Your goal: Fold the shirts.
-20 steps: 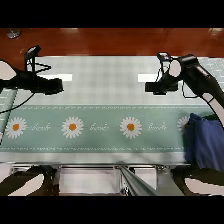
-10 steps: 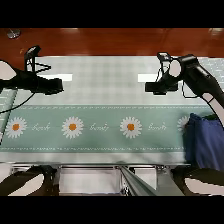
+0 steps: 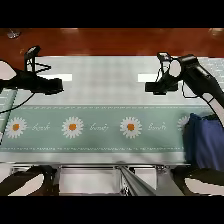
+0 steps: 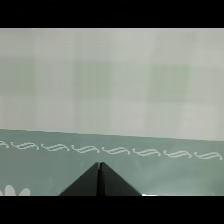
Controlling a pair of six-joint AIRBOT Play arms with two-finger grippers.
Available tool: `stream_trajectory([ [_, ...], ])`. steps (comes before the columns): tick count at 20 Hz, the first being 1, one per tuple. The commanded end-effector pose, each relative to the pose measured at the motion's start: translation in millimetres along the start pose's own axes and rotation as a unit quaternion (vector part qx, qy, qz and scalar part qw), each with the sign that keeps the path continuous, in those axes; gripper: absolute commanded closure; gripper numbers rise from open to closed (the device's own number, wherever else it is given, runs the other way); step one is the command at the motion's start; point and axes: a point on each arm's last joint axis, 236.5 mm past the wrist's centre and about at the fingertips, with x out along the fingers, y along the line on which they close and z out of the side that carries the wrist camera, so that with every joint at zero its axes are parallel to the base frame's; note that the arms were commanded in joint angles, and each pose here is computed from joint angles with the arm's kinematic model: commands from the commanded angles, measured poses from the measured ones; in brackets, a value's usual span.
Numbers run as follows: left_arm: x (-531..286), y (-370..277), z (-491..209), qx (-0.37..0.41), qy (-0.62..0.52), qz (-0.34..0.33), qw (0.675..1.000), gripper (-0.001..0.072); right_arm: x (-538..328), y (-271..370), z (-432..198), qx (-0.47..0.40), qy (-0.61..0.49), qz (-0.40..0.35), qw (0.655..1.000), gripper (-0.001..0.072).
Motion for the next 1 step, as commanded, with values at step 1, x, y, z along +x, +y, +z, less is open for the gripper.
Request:
stream_trajectory([
  [1,0.2,0.4,-0.1,0.0,0.0,0.0,1.0,0.068,0.3,0.3,-0.3,0.0,0.001,0.0,1.0,0.0687],
])
